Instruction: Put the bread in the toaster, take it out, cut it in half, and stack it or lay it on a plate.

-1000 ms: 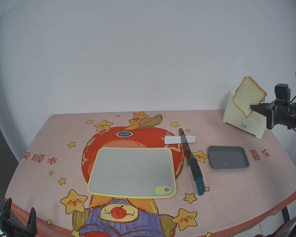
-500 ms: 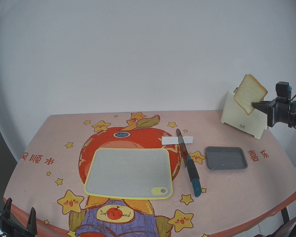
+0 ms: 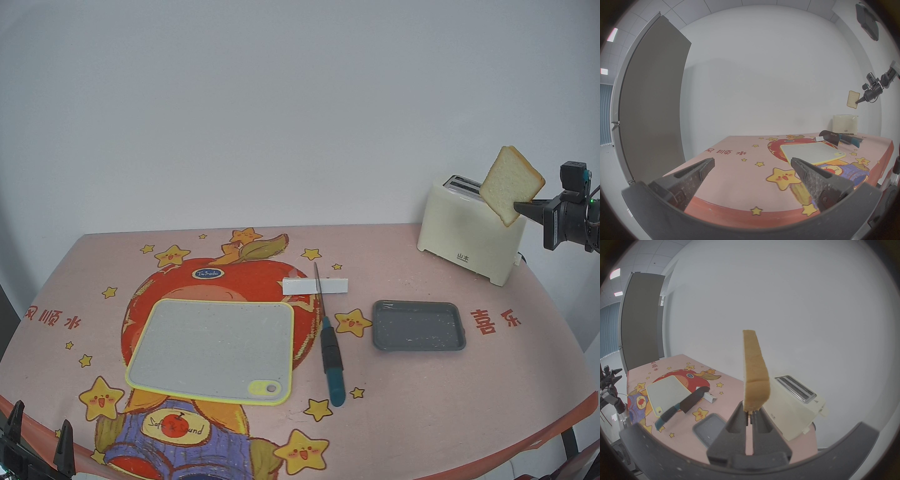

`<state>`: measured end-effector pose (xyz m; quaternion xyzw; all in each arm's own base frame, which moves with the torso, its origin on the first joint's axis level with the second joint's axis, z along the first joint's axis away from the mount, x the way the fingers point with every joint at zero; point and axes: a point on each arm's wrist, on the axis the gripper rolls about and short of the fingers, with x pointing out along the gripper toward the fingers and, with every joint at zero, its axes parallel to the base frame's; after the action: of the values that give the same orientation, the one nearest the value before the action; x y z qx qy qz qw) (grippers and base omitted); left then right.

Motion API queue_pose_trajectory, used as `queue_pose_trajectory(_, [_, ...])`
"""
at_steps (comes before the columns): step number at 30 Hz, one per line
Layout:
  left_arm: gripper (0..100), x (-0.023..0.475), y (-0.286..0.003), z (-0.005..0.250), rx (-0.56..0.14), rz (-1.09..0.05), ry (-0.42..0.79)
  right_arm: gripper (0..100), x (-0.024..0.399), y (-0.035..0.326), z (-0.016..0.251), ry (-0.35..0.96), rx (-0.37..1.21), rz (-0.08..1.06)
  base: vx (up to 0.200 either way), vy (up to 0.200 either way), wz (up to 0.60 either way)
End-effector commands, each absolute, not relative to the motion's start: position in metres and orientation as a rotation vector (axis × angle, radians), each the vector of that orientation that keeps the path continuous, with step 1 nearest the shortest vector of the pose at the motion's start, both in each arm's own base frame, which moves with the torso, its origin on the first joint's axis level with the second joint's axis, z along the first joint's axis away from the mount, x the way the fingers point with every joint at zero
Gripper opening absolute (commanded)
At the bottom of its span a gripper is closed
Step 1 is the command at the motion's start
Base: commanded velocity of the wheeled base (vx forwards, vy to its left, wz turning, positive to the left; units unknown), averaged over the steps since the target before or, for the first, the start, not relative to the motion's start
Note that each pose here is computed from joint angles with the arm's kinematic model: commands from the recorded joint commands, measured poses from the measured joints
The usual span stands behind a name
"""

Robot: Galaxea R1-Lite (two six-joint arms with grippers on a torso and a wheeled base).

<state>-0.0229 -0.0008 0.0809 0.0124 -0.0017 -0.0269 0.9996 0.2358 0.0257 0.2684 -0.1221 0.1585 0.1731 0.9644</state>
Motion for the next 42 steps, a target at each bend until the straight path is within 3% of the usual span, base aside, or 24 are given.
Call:
queue_pose_trajectory(1, [100,-0.022,-0.001,0.076,0.024,-0.054,0.005,0,0.237,0.025,0.27,0.317,-0.248,0.347,0.0,-0.2,0.0])
queue_pose_trajectory(13, [100,-0.022,-0.001,0.076,0.024,-0.052,0.005,0,0.254,0.023,0.278,0.294,-0.281,0.351,0.0,-0.2,0.0])
queue_pose_trajectory(28, [100,-0.022,-0.001,0.076,0.023,-0.054,0.006,0,0.271,0.043,0.276,0.288,-0.288,0.457,0.0,0.0,0.0])
queue_pose_trajectory(34, [100,-0.022,-0.001,0.076,0.023,-0.054,0.006,0,0.283,0.046,0.274,0.293,-0.29,0.464,0.2,0.0,0.0])
queue_pose_trajectory(42, [100,-0.022,-0.001,0.076,0.023,-0.054,0.006,0,0.302,0.049,0.269,0.298,-0.286,0.516,0.0,0.0,0.0])
